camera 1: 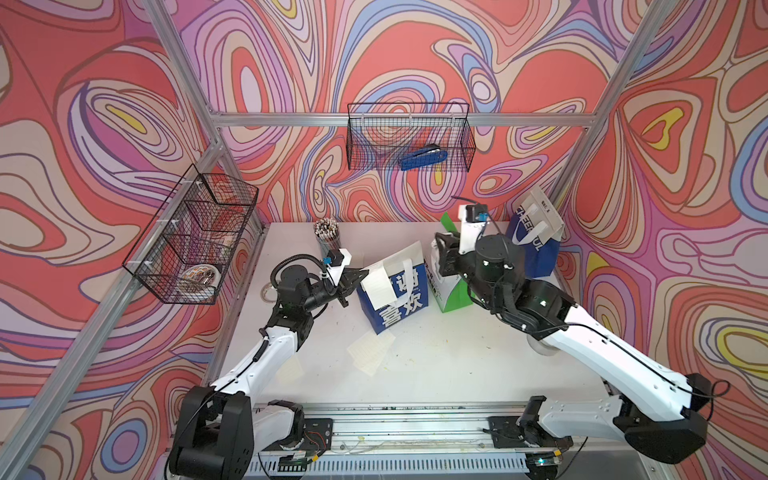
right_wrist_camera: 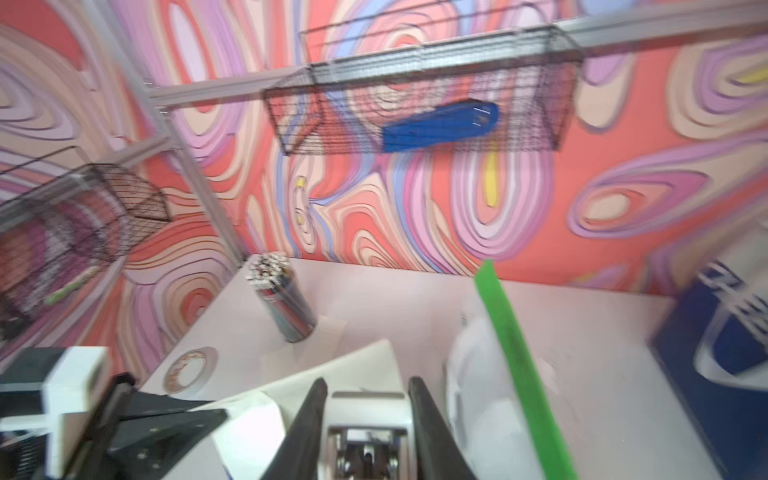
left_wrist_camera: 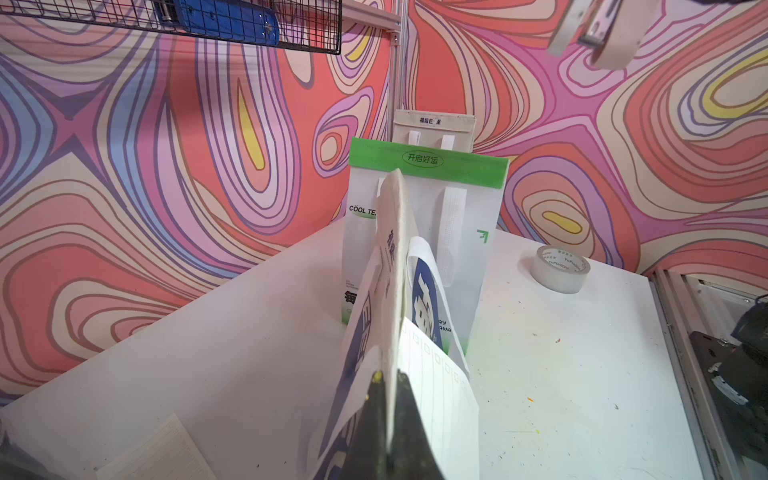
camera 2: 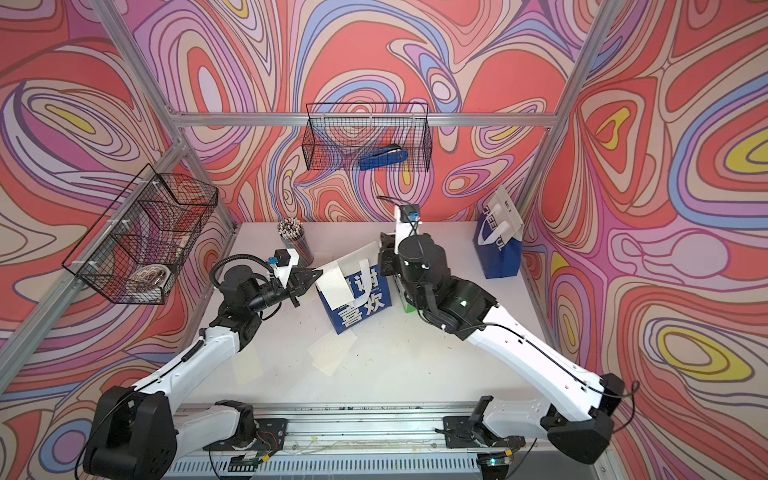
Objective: Staple the receipts to the bags
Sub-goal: Pick up the stapler from the takeout bag, then place the stapler at the center of the board.
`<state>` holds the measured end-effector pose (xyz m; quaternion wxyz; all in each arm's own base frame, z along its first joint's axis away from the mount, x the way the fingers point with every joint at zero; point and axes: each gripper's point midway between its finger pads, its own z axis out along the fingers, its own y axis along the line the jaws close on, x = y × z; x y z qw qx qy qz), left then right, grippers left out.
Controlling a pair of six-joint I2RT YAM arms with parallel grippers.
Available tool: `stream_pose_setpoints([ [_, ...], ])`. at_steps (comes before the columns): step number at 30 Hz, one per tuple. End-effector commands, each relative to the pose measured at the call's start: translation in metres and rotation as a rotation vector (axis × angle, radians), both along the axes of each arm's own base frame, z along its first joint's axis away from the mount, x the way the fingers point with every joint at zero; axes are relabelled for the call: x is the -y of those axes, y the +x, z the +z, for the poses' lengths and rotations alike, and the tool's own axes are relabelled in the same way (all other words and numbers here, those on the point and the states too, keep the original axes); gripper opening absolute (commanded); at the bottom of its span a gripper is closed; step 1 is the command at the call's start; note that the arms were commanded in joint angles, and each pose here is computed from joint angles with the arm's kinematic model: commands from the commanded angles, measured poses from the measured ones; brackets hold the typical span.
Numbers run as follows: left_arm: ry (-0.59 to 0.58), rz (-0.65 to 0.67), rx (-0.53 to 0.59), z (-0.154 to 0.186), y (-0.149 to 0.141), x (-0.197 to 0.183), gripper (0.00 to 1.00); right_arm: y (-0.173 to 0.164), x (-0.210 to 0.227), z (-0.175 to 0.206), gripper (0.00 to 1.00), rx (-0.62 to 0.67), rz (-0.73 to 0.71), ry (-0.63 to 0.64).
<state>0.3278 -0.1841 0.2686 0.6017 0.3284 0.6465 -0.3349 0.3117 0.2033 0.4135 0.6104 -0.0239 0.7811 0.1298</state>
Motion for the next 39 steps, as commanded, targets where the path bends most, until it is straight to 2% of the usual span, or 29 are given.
stream_pose_setpoints([
  [1,-0.003,0.020,0.094,0.028,0.004,-0.002,0.00,-0.019,0.074,-0.059,0.11,-0.211,-0.270,0.011],
  [5,0.051,-0.019,0.069,0.024,-0.002,-0.005,0.00,-0.052,0.113,-0.125,0.14,-0.525,-0.434,0.128],
  [10,0.058,0.005,0.064,0.027,0.002,-0.016,0.00,-0.089,0.123,-0.211,0.13,-0.821,-0.515,0.207],
  [17,0.035,-0.089,0.023,0.028,-0.003,-0.013,0.00,-0.095,0.132,-0.292,0.12,-1.095,-0.497,0.304],
  [20,0.037,-0.087,0.018,0.027,-0.002,-0.013,0.00,-0.096,0.143,-0.324,0.10,-1.203,-0.501,0.357],
  [26,0.051,-0.030,0.011,0.020,0.006,-0.018,0.00,-0.083,0.159,-0.361,0.10,-1.301,-0.541,0.377],
  [32,0.073,0.031,0.005,0.015,0.011,-0.025,0.00,-0.069,0.181,-0.385,0.11,-1.311,-0.590,0.287],
  [36,0.071,0.044,-0.006,0.012,0.014,-0.026,0.00,-0.067,0.187,-0.405,0.18,-1.352,-0.603,0.291],
  [39,0.064,0.044,-0.013,0.011,0.013,-0.026,0.00,-0.064,0.196,-0.406,0.35,-1.348,-0.636,0.245],
])
